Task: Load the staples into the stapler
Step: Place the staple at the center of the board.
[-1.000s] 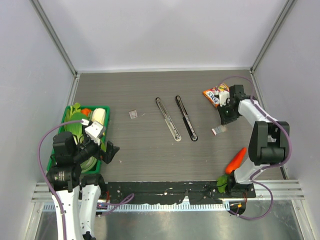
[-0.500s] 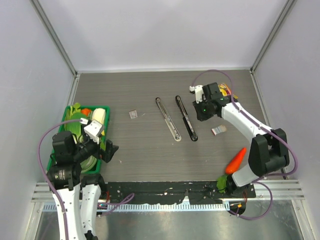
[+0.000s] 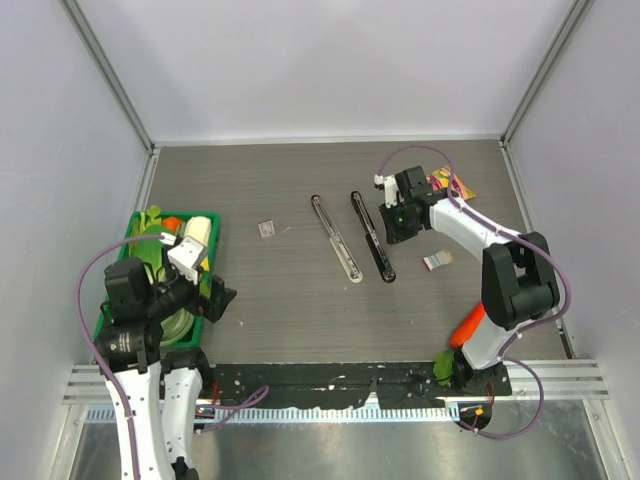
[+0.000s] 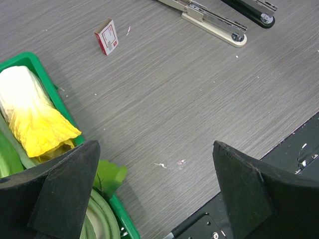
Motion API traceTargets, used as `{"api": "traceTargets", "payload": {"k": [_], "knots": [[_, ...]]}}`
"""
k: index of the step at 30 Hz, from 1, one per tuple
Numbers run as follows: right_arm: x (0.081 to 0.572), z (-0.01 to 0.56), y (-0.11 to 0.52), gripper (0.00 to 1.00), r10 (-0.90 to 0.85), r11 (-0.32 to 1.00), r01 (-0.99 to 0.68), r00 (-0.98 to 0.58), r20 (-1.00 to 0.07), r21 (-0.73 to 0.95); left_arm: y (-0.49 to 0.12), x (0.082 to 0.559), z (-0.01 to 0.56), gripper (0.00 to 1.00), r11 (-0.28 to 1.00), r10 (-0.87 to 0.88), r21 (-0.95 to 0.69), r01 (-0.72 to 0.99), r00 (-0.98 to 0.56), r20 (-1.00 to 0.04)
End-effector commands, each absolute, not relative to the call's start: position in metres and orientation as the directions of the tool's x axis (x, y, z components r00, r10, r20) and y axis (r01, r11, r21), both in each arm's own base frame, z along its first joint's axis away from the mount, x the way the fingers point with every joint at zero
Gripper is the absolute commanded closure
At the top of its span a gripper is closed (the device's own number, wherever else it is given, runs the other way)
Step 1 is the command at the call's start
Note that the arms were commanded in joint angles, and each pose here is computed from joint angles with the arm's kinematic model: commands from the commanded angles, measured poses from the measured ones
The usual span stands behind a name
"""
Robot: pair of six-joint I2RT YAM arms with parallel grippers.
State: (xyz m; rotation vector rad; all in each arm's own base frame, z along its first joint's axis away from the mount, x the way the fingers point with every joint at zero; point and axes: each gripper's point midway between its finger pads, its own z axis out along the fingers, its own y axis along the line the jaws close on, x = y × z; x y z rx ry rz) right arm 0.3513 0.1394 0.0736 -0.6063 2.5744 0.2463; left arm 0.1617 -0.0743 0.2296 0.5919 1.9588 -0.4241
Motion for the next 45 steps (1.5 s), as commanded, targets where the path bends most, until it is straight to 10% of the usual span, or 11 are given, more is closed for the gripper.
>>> {"api": "traceTargets", "payload": {"k": [1, 45], "knots": [[0.361, 0.063, 0.131, 0.83, -0.350, 0.892, -0.442, -0.806, -0.478, 0.092, -0.077, 0.161, 0.233, 0.00, 0.806, 0.225, -0.032, 0.591, -0.357, -0.907], [0.363, 0.037, 0.099, 0.70, -0.353, 0.917, -0.398, -0.839, -0.413, 0.025, -0.077, 0.159, 0.235, 0.00, 0.804, 0.229, -0.025, 0.594, -0.347, -0.909]]}}
